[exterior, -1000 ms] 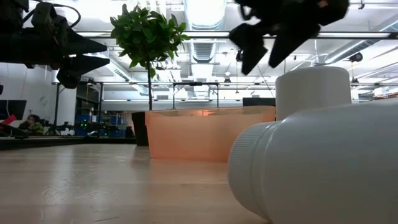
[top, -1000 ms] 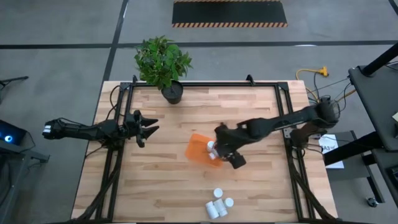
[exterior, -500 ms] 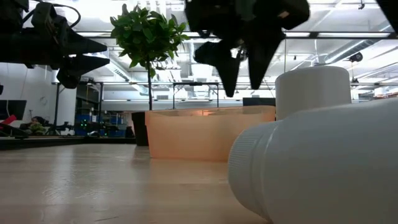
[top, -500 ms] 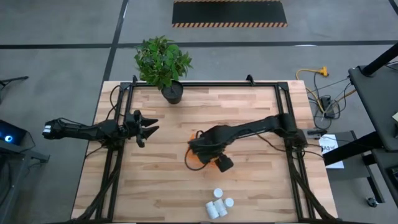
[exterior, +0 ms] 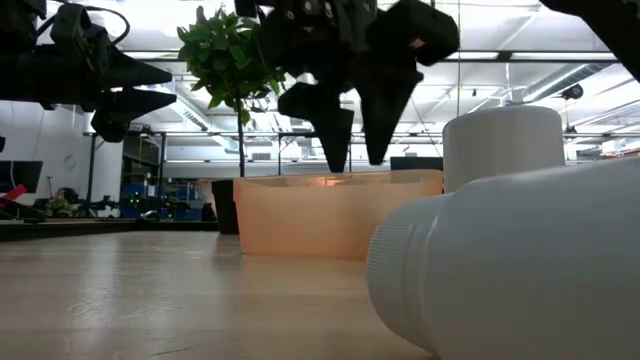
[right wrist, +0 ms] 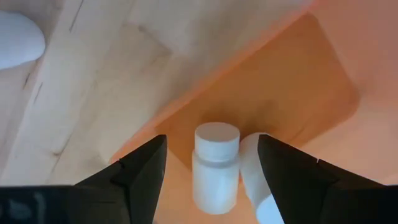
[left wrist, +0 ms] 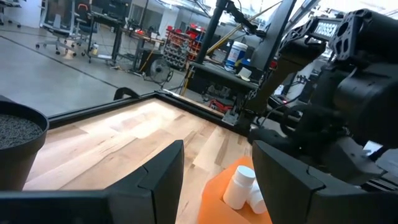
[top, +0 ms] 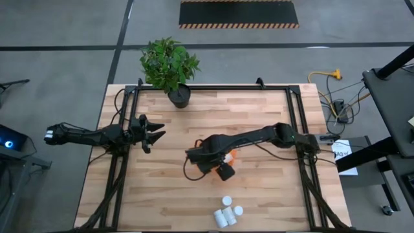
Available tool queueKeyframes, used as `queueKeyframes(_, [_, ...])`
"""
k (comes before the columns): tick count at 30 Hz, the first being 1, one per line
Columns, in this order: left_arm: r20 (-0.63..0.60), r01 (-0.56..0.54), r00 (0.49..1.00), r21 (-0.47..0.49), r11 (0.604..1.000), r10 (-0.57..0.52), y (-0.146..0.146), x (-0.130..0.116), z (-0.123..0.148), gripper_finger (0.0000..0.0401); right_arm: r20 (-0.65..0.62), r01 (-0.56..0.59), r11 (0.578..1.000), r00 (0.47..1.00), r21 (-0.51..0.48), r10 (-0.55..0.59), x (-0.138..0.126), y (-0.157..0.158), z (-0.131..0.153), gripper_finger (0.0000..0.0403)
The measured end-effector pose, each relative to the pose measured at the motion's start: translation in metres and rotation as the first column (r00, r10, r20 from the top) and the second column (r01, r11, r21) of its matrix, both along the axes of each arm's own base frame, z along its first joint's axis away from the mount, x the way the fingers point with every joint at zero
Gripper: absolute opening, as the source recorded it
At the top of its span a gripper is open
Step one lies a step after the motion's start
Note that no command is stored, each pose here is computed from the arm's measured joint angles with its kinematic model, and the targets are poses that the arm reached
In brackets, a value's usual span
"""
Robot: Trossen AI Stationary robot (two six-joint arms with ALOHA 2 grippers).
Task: Pick and place pill bottles into a basket
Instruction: Put the white pill bottle into the orange container
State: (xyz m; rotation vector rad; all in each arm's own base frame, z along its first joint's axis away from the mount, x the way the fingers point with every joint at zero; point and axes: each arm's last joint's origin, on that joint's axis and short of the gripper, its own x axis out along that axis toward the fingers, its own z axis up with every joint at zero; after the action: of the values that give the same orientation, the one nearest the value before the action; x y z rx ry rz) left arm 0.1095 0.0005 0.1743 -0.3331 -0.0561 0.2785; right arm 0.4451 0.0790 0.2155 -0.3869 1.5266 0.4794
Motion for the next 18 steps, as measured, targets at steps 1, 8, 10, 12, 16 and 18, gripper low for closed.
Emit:
queueKeyframes(1, [0.000, 0.000, 1.000, 0.000, 1.000, 0.000, 0.000, 0.000, 0.000, 0.0173, -0.008, -0.001, 1.000, 1.000, -0.006, 0.001, -0.001, 0.000, -0.002, 0.0242])
queueKeyframes(8, [0.000, 0.000, 1.000, 0.000, 1.000, 0.000, 0.000, 0.000, 0.000, 0.0173, -0.040, -0.005, 1.000, 0.999, -0.013, 0.004, -0.003, -0.001, -0.014, 0.0237])
queueKeyframes(10, [0.000, 0.000, 1.000, 0.000, 1.000, 0.000, 0.000, 0.000, 0.000, 0.0173, -0.037, -0.007, 1.000, 0.999, -0.015, 0.006, -0.003, -0.001, -0.017, 0.0237])
queueKeyframes(12, [0.000, 0.000, 1.000, 0.000, 1.000, 0.000, 0.000, 0.000, 0.000, 0.0173, -0.038, -0.014, 1.000, 0.999, -0.015, 0.014, -0.003, -0.001, -0.020, 0.0237])
queueKeyframes(16, [0.000, 0.000, 1.000, 0.000, 1.000, 0.000, 0.000, 0.000, 0.000, 0.0173, -0.032, -0.022, 0.998, 0.999, -0.053, 0.021, -0.003, -0.002, -0.028, 0.0237])
queueKeyframes(18, [0.000, 0.000, 1.000, 0.000, 1.000, 0.000, 0.000, 0.000, 0.000, 0.0173, -0.028, -0.029, 0.998, 0.999, -0.063, 0.027, -0.003, -0.003, -0.030, 0.0237])
